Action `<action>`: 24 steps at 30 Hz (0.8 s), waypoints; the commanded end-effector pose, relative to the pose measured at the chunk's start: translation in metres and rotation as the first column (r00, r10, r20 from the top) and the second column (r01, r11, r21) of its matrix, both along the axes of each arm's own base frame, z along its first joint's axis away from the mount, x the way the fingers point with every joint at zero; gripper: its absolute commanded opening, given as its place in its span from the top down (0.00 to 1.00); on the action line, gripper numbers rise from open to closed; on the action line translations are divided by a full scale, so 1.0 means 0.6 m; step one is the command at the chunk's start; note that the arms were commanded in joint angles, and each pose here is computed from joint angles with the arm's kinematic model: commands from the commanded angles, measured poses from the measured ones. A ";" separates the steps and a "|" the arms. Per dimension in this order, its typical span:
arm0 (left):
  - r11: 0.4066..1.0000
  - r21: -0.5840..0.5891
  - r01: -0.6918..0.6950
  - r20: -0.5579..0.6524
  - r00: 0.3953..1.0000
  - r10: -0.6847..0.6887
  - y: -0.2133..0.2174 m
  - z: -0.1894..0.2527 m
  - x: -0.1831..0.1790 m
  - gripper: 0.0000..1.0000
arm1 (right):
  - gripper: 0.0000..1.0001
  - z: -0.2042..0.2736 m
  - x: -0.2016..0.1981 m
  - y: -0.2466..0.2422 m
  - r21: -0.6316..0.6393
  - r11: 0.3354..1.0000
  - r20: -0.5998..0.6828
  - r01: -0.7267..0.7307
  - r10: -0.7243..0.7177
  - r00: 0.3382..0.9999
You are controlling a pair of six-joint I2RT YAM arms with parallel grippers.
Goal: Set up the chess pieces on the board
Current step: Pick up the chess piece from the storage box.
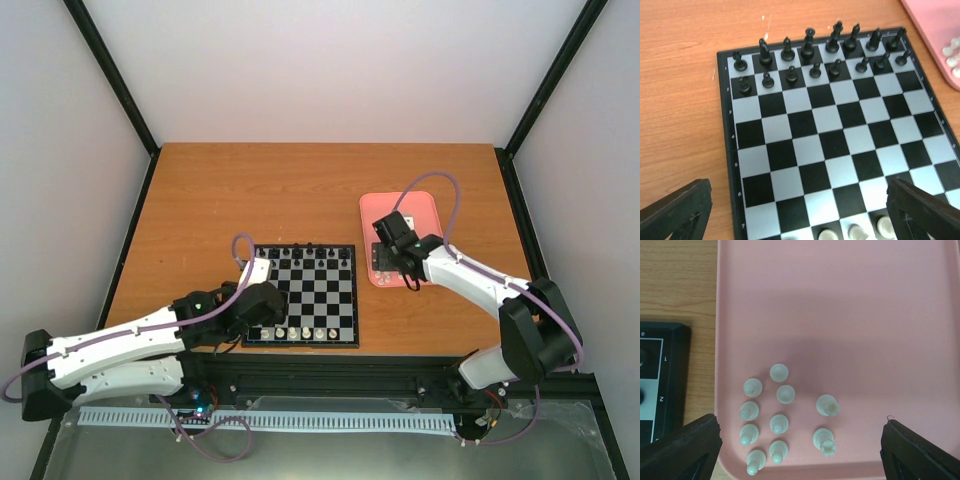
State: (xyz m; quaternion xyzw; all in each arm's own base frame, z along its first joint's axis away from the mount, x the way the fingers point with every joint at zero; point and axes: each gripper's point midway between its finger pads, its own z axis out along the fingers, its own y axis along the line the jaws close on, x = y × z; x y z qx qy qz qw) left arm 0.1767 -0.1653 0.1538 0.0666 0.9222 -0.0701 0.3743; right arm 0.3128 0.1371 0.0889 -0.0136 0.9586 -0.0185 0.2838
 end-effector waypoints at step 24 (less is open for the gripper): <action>0.999 -0.007 0.054 0.127 0.991 -0.052 -0.053 0.044 0.092 0.00 | 0.50 -0.030 -0.016 -0.049 0.015 0.994 -0.071 0.108 -0.106 0.992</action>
